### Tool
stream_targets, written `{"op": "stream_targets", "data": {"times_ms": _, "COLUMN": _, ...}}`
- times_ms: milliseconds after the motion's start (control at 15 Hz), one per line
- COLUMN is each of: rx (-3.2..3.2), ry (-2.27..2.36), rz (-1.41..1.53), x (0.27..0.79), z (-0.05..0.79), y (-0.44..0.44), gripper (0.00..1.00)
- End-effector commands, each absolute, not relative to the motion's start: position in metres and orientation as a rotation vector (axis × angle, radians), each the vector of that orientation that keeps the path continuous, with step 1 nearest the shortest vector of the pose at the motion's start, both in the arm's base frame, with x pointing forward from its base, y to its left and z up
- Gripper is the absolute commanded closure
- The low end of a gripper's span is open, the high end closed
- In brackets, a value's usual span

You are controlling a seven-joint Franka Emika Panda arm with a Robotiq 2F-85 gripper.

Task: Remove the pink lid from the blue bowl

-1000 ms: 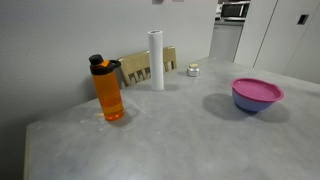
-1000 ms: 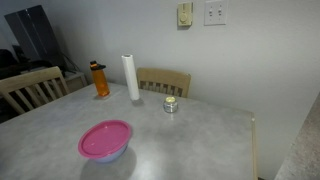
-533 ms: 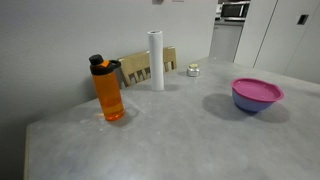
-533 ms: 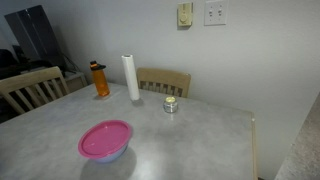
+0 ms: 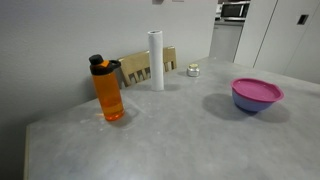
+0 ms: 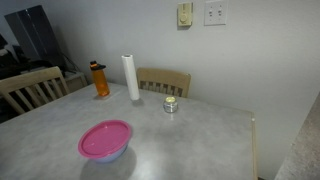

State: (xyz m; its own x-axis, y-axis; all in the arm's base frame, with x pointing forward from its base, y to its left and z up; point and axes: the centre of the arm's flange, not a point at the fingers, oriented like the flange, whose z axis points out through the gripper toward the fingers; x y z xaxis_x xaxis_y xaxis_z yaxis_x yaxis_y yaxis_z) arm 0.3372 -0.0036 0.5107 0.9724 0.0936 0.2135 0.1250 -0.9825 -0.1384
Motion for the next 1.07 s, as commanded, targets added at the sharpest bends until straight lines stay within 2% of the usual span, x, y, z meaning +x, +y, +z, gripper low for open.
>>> {"op": "stream_targets", "data": {"times_ms": 0, "rx": -2.987, "ry": -0.136, "rz": -0.242, "x": 0.372, "z": 0.484, "y": -0.009, "gripper": 0.00}}
{"op": "stream_targets", "data": {"times_ms": 200, "rx": -2.958, "ry": -0.191, "rz": -0.240, "x": 0.392, "z": 0.458, "y": -0.013, "gripper": 0.00}}
{"op": "stream_targets", "data": {"times_ms": 267, "rx": -2.982, "ry": -0.151, "rz": -0.246, "x": 0.368, "z": 0.472, "y": -0.006, "gripper": 0.00}}
{"op": "stream_targets", "data": {"times_ms": 667, "rx": -2.981, "ry": -0.156, "rz": -0.232, "x": 0.386, "z": 0.456, "y": -0.010, "gripper": 0.00}}
{"op": "stream_targets", "data": {"times_ms": 1000, "rx": -2.990, "ry": 0.073, "rz": -0.217, "x": 0.417, "z": 0.434, "y": -0.001, "gripper": 0.00}}
